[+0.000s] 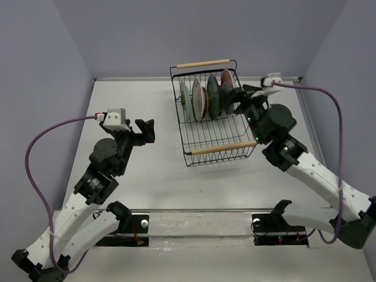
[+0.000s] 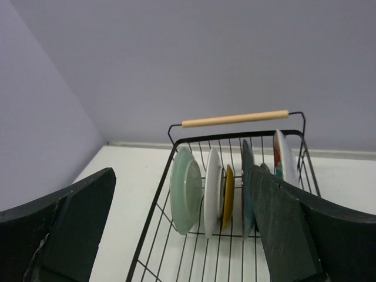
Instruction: Load the plates into the dish rack
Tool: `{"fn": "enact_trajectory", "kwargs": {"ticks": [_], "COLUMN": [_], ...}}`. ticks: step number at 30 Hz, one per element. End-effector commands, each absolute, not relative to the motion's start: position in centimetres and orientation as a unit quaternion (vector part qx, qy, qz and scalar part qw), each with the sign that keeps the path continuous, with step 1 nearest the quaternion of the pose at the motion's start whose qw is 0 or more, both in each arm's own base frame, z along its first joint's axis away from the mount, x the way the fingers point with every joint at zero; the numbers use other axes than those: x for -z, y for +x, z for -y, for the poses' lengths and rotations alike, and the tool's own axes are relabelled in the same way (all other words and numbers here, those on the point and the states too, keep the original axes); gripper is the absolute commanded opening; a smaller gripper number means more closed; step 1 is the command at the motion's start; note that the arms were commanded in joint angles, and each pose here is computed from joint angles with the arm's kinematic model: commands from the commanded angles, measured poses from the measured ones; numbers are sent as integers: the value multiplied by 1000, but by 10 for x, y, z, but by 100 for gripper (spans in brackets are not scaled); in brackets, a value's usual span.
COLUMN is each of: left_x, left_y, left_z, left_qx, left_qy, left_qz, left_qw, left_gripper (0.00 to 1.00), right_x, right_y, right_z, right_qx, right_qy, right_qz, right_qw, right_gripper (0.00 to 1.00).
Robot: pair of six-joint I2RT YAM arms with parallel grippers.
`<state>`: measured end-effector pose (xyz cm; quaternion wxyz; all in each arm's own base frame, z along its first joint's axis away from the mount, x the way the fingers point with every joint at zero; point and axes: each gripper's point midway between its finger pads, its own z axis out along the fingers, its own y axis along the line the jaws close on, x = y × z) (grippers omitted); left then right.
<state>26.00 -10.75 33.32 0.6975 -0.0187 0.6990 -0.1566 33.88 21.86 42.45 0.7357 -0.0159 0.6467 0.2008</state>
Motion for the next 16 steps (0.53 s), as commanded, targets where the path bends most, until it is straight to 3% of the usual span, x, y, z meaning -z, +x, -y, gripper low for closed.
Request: {"fn": "enact_trajectory", "kwargs": {"ticks": [1,8,16], "left_x": [-373,-406,-408], "left_y": [255,242,250], "left_z": [96,95,111], "left_qx": [167,203,224], "left_qy": [-42,-41,-36], "left_qz": [-653,-607,-621], "left_qw": [738,767,750], "left_gripper": [99,99,99], "right_x": [-448,-422,-402], "right_y": [298,255,254], "right_z": [-162,-100,-104], "right_qx": [-212,-197,-203], "right_qy": [52,109,100], "right_qz": [-579,-557,-571], "right_qw": [785,800,789], "right_gripper": [100,100,100]}}
